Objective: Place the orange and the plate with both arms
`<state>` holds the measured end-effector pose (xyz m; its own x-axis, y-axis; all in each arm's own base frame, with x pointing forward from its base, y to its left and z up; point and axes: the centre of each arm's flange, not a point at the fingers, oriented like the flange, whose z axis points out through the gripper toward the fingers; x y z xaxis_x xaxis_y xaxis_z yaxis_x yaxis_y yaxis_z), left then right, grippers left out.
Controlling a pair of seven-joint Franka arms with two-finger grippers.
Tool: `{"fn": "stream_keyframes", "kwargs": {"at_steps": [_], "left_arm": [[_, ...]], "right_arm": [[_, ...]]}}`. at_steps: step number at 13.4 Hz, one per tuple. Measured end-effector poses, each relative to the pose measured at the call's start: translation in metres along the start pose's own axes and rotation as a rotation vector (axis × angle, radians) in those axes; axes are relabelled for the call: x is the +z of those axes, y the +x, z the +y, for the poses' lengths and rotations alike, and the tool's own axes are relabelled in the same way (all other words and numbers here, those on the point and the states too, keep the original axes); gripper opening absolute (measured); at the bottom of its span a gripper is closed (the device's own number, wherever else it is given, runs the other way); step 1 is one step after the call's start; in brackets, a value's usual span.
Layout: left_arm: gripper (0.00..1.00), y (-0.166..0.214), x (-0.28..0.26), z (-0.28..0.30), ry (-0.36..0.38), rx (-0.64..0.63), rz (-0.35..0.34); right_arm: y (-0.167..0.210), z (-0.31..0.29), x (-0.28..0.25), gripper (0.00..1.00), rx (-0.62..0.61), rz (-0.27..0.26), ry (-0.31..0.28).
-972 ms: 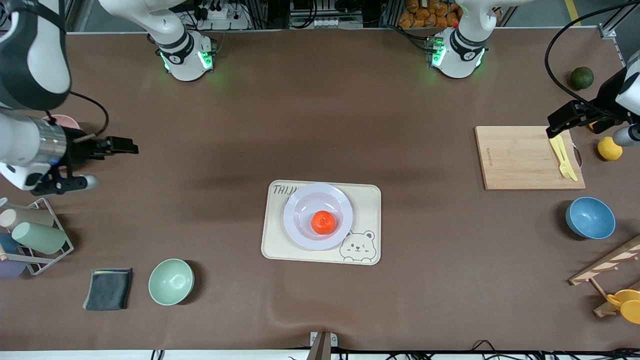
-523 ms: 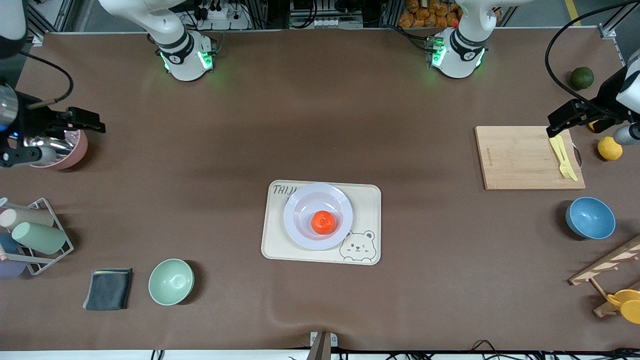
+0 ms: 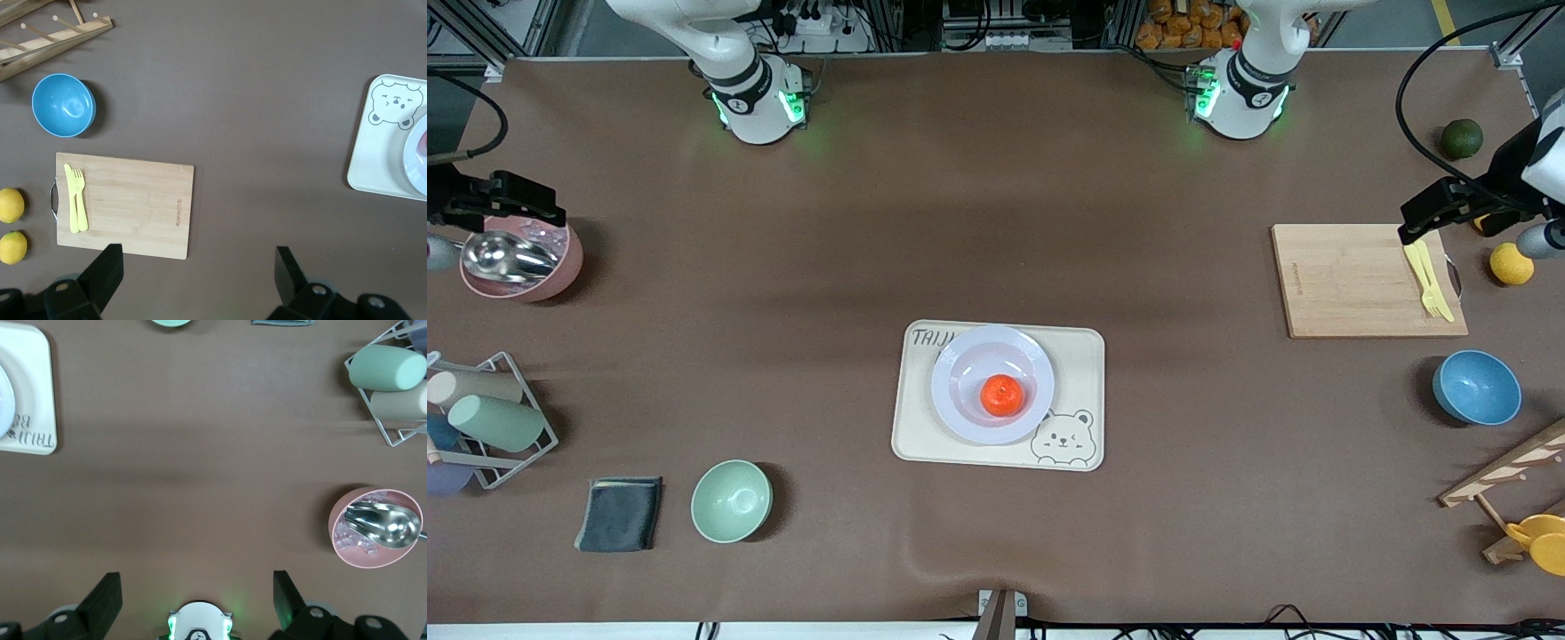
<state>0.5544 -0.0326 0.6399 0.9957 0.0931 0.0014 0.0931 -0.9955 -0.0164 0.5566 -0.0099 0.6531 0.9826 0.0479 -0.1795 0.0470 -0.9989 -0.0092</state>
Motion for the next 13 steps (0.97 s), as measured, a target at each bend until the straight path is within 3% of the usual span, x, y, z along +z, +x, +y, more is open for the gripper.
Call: {"fn": "stream_keyframes", "kwargs": {"at_steps": [4, 13], "left_arm": [[1.0, 0.0, 0.003, 0.0, 0.001, 0.0, -0.006], [1.0, 0.0, 0.005, 0.0, 0.002, 0.001, -0.012]], "right_arm": [[-0.026, -0.002, -0.027, 1.0, 0.01, 0.045, -0.004], [-0.029, 0.011, -0.027, 1.0, 0.029, 0.041, 0.024]]}}
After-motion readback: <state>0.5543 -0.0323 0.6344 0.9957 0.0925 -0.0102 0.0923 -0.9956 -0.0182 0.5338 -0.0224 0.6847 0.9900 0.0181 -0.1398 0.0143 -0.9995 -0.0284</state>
